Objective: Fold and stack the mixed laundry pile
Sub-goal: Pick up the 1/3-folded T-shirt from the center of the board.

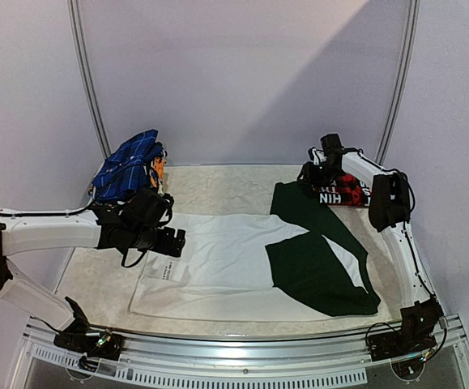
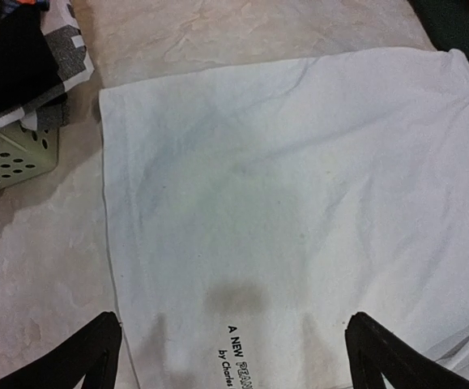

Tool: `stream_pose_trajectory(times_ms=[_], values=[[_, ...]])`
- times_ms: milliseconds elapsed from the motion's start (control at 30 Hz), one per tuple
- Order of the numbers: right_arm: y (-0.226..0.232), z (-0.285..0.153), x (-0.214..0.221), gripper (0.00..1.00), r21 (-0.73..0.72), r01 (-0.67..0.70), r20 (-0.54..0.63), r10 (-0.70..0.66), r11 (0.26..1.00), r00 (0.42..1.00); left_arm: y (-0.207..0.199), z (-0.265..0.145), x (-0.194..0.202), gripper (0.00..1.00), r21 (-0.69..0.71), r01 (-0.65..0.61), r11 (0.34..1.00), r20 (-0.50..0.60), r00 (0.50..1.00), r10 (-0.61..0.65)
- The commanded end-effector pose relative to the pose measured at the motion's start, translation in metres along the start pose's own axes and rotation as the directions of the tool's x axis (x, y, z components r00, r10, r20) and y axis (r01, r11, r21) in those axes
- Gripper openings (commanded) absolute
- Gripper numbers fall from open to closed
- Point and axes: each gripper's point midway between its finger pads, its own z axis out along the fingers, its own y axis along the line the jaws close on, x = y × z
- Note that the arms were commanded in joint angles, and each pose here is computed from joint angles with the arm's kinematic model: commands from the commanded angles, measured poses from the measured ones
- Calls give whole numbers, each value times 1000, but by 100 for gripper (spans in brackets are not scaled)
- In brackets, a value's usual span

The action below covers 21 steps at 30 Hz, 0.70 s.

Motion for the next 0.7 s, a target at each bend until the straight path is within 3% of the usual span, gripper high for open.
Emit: stream_pose_trajectory(times_ms=[0,267,500,667], values=[[3,20,21,48,-84,-51,-64,46,995,997,-7,-1,-13,98,21,18,1000,27,999,-18],[2,25,25,28,-93,-60,-72,54,994,996,-7,0,-12,98,17,15,1000,22,1000,-15],[-6,25,25,1,-51,-52,-65,48,997,997,-5,-1,-10,98,9,14,1000,20,1000,-14],[-3,21,20,0,-56,-42,-49,40,998,998,-5,-1,-12,98,9,11,1000,27,1000,-11]])
